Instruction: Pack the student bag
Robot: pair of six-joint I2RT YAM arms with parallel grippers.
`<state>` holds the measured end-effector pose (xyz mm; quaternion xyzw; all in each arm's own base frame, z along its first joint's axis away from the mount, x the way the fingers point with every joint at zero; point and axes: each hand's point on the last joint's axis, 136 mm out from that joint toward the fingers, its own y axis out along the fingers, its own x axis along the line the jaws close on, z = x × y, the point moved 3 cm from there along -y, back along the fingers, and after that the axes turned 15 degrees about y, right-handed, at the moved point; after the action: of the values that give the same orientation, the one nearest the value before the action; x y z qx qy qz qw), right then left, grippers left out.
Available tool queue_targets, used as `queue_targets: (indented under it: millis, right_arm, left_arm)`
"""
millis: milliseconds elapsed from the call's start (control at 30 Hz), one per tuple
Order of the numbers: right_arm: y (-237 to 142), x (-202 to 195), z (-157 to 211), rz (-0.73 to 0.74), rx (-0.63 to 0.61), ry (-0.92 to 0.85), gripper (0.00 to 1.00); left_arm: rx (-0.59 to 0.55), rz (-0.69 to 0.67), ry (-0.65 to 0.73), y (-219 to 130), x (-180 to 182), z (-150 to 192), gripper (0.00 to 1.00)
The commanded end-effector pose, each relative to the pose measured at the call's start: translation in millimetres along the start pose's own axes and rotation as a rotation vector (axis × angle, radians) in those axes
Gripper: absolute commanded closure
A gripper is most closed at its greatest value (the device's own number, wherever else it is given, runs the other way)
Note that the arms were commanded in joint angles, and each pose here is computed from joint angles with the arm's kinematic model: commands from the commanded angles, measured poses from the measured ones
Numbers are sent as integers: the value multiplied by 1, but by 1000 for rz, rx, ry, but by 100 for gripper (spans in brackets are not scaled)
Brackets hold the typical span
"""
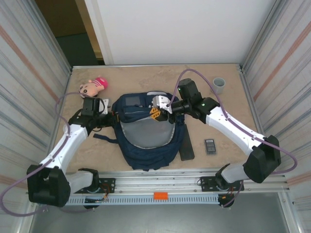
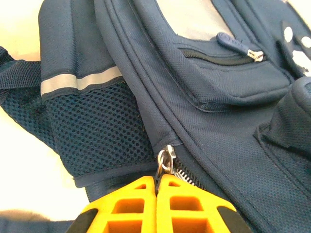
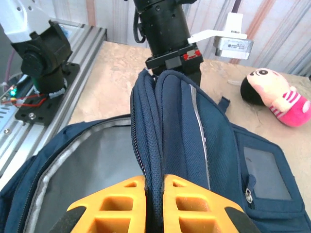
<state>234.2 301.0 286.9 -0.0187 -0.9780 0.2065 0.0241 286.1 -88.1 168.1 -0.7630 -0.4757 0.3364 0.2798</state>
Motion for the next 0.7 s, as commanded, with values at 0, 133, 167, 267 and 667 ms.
queue_targets:
  millis: [0,133,167,267,667]
  right_arm:
    - [-25,13,-38,-10,-107,-74,100]
    - [-12,-9,-27,72,-90,-54,100]
    - [-8,-14,-24,78,-84,-51,100]
    - [8,-23,-19,53,-63,-53,100]
    - [41,-19,-15,-111,2,-76,100]
  left_arm:
    - [-91,-140,-22,3,36,-32,93]
    - [-141,-91,-40,-9,25,-49,57]
    - [-162,-80,-45,-16,21,-52,50]
    - [-224,-76,-51,-42,12,-57,40]
    - [-507,358,858,-112,-95,-50,22]
